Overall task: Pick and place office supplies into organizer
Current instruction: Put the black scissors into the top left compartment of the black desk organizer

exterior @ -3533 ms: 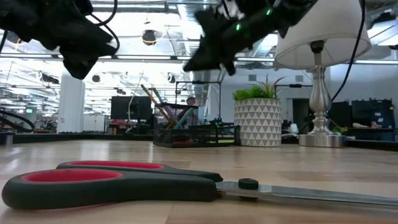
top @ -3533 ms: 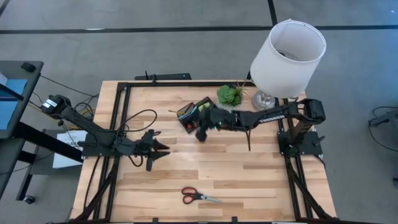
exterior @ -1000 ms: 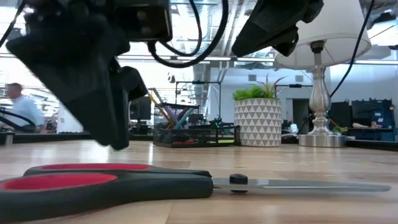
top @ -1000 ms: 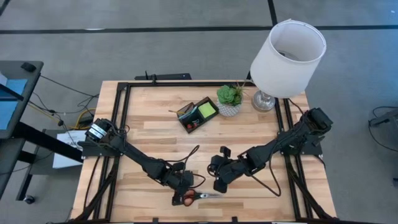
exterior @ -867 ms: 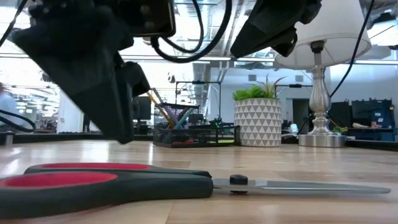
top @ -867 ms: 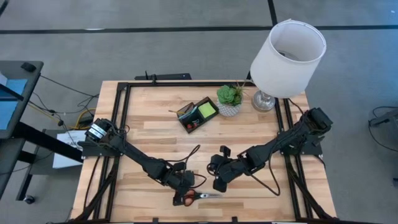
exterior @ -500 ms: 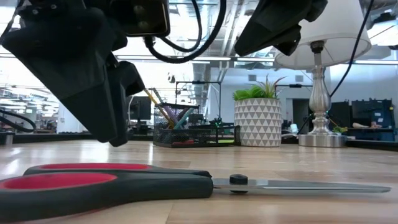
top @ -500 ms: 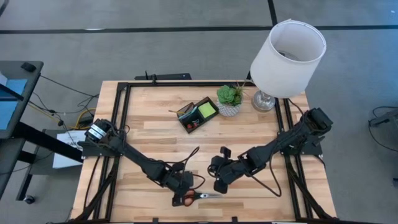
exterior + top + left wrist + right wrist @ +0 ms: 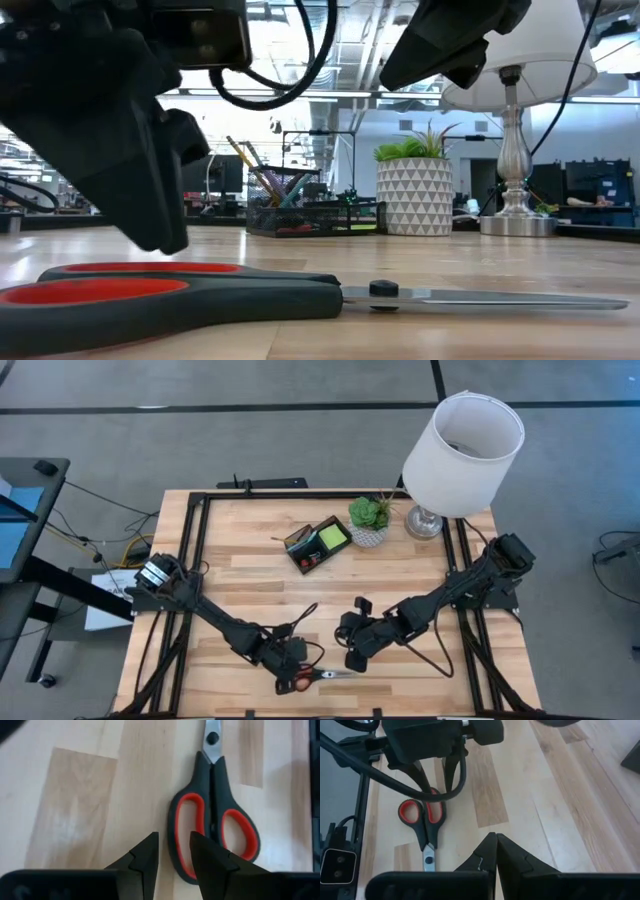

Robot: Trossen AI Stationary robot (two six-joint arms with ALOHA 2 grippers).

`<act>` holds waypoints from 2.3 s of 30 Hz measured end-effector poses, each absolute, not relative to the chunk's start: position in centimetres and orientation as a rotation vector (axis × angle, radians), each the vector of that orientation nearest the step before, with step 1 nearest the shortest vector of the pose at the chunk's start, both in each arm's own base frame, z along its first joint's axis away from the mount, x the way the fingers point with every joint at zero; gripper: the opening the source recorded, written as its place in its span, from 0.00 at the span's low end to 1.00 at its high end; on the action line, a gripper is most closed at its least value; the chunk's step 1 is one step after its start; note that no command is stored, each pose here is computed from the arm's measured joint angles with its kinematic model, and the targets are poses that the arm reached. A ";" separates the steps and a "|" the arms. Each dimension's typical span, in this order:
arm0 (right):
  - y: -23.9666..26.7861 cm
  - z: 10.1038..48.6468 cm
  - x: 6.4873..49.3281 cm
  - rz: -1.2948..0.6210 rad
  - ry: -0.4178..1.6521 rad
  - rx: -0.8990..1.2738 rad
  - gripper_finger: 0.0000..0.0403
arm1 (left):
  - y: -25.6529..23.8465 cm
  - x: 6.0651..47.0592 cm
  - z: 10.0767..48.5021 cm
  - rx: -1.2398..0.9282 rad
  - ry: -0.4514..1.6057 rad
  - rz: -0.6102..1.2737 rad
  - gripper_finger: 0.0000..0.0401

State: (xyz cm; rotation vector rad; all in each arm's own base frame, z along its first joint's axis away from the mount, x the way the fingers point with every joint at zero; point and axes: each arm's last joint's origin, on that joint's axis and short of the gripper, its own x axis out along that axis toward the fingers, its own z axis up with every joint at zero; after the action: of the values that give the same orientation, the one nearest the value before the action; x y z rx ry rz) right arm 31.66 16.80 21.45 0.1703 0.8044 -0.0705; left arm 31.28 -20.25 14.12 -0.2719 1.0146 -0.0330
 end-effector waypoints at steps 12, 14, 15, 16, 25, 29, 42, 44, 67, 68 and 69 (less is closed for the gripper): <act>16.7 21.3 31.6 -0.059 0.818 0.122 0.01 | -20.8 30.7 13.9 -0.335 0.998 0.035 0.26; 16.7 21.3 31.6 -0.059 0.818 0.122 0.01 | -21.2 30.4 13.9 -0.340 0.998 0.034 0.26; 16.7 21.3 31.6 -0.060 0.818 0.122 0.01 | -21.4 30.3 13.9 -0.344 0.998 0.034 0.26; 16.7 21.3 31.6 -0.061 0.817 0.121 0.01 | -21.5 30.2 13.9 -0.343 0.995 0.037 0.26; 16.4 21.4 31.7 -0.067 0.816 0.124 0.01 | -21.2 29.8 13.7 -0.314 0.992 0.129 0.26; 16.4 21.4 31.7 -0.066 0.817 0.123 0.01 | -21.3 29.7 13.7 -0.320 0.994 0.119 0.26; 16.2 21.3 31.8 -0.070 0.822 0.117 0.01 | -22.2 30.2 11.2 -0.345 0.994 0.144 0.26; 16.2 21.3 31.8 -0.069 0.822 0.117 0.01 | -22.1 30.1 11.0 -0.343 1.006 0.165 0.26; 15.9 21.4 32.0 -0.128 0.789 0.098 0.01 | -17.8 30.8 14.8 -0.056 1.070 0.285 0.02; 15.8 21.4 32.0 -0.134 0.785 0.095 0.01 | -17.2 31.0 16.0 -0.043 1.056 0.315 0.02; 15.8 21.4 32.0 -0.139 0.783 0.093 0.01 | -16.4 30.9 17.3 -0.025 1.053 0.353 0.02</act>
State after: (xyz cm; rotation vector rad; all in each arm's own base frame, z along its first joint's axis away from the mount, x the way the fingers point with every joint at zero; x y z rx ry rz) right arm 31.98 15.83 21.40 0.0932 0.7830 -0.1389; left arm 30.93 -16.38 17.26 -0.0251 1.0532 0.3529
